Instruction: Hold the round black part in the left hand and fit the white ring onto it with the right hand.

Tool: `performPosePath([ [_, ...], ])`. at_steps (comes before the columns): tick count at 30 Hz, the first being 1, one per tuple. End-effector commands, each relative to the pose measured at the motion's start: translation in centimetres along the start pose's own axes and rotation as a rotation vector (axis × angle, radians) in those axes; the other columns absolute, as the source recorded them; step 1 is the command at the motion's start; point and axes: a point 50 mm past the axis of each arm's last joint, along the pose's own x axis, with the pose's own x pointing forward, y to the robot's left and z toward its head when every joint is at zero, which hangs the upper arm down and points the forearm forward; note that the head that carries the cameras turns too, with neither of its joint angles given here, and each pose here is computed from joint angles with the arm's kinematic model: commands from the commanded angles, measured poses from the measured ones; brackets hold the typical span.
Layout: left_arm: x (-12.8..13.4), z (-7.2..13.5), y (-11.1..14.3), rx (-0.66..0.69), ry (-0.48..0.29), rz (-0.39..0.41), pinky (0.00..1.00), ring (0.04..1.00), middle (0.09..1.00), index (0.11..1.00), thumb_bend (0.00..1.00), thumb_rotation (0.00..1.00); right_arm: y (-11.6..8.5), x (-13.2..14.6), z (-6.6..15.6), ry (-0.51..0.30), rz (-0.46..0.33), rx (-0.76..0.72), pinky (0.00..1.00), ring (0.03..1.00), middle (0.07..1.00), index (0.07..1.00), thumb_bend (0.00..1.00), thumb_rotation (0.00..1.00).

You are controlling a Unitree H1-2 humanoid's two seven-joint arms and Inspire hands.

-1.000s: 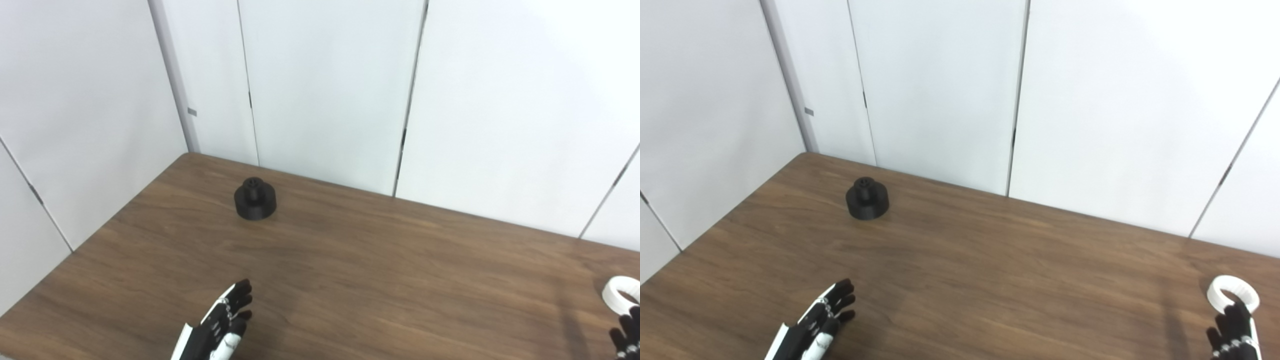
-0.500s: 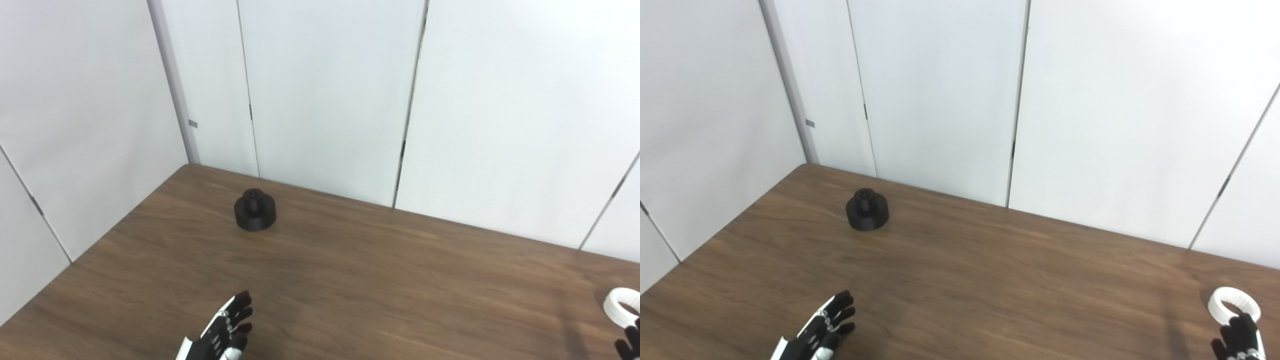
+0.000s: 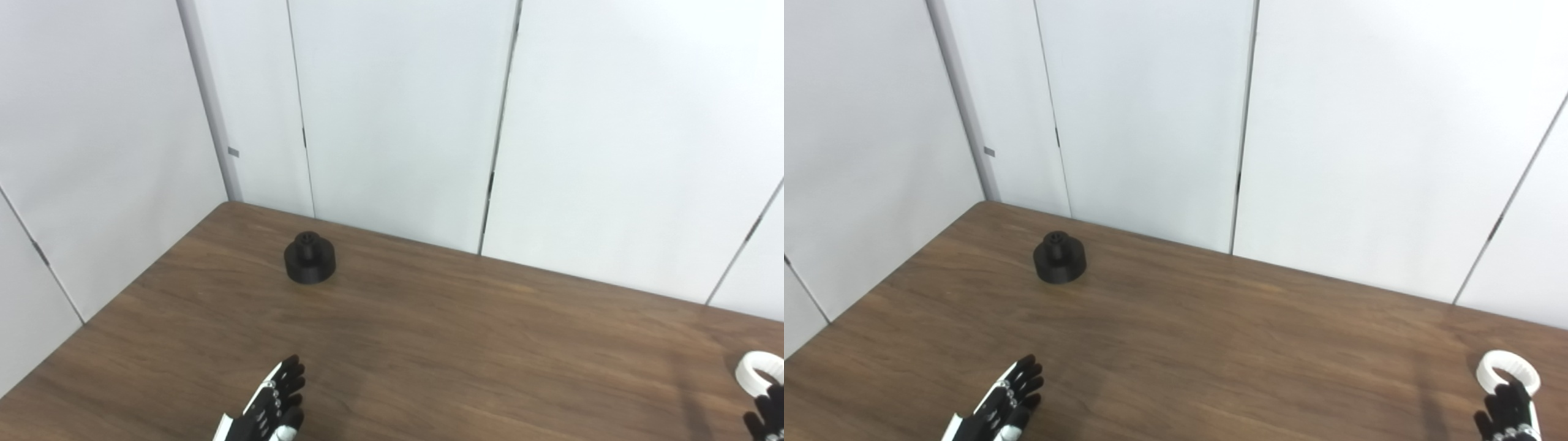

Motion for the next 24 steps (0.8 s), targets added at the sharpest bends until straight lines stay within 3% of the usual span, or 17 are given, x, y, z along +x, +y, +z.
performPosePath([
  [1,0.1,1.2,-0.9,0.041,0.01,0.023,0.86,0.919,0.935,0.948,0.73,0.62,-0.4,-9.7,-1.1,0.227,-0.062,-0.006,1.0,1.0,1.0,1.0,0.65,1.0],
  [8,4.9,3.3,-0.1,0.194,0.042,0.041,0.89,0.922,0.945,0.989,0.91,0.51,-0.4,-9.5,-0.9,0.251,-0.072,-0.021,1.0,1.0,1.0,1.0,0.61,1.0],
  [14,9.9,5.0,1.8,0.291,0.042,0.063,0.95,0.962,0.982,1.0,0.98,0.44,-0.2,-9.4,-1.0,0.256,-0.069,-0.007,1.0,1.0,1.0,1.0,0.61,1.0],
  [20,13.1,5.0,3.3,0.42,0.086,0.066,0.96,0.999,1.0,1.0,0.99,0.42,-0.2,-9.2,-1.2,0.246,-0.058,0.003,1.0,1.0,1.0,1.0,0.64,1.0],
  [24,14.6,4.0,4.0,0.505,0.137,0.076,0.86,0.973,0.997,1.0,0.99,0.44,-0.3,-9.1,-1.3,0.244,-0.059,0.014,1.0,1.0,1.0,1.0,0.65,1.0],
])
